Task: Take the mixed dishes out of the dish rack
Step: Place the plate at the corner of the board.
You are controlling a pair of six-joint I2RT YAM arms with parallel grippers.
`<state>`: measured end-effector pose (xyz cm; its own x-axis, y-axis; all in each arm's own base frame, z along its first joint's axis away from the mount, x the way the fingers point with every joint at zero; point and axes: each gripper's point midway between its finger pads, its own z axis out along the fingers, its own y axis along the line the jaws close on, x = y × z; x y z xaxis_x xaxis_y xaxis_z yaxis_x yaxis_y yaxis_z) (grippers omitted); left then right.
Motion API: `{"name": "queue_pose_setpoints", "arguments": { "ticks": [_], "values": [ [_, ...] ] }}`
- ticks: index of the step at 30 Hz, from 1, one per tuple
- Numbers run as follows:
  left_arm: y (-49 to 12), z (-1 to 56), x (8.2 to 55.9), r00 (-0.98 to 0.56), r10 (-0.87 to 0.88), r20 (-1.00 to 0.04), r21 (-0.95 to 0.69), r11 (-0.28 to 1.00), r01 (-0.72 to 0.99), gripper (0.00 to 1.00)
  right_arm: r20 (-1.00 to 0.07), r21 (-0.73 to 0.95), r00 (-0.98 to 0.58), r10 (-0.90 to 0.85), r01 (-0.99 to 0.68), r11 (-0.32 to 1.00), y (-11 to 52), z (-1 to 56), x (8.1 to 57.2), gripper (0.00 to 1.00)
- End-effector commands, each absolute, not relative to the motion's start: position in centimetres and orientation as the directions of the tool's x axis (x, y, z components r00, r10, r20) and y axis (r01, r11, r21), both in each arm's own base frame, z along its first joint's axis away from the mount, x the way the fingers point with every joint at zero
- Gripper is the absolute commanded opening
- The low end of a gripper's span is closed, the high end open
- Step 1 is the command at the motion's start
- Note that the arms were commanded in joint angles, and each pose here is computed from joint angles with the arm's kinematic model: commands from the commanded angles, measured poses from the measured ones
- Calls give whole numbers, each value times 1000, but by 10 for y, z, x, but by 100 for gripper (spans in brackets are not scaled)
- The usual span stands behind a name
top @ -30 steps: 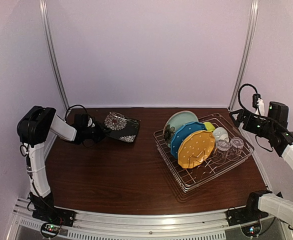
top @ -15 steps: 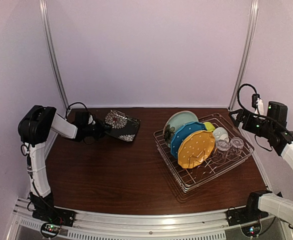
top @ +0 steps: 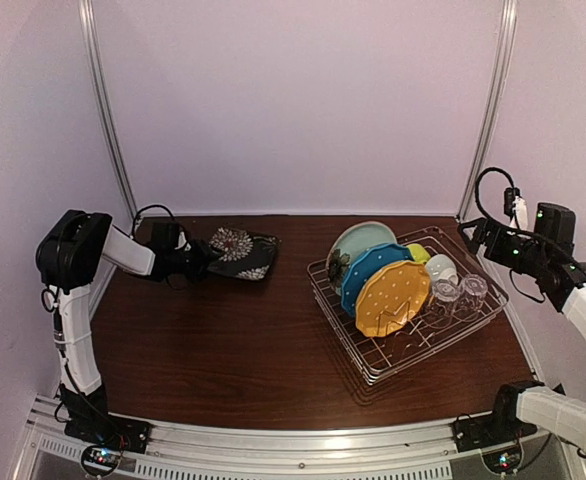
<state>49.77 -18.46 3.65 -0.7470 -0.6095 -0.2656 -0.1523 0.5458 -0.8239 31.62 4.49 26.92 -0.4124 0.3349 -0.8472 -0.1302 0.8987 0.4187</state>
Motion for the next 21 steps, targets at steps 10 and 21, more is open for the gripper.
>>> {"name": "queue_pose_setpoints", "arguments": {
  "ticks": [10,21],
  "values": [
    [-165,40,501,-738,-558,-379,-711,686,-154,65,-849,429,-395,351,-127,894,43,274,312,100],
    [-164,29,488,-770,-515,-378,-636,748,-188,67,-853,423,-387,350,-121,898,42,276,310,100]
  ]
}}
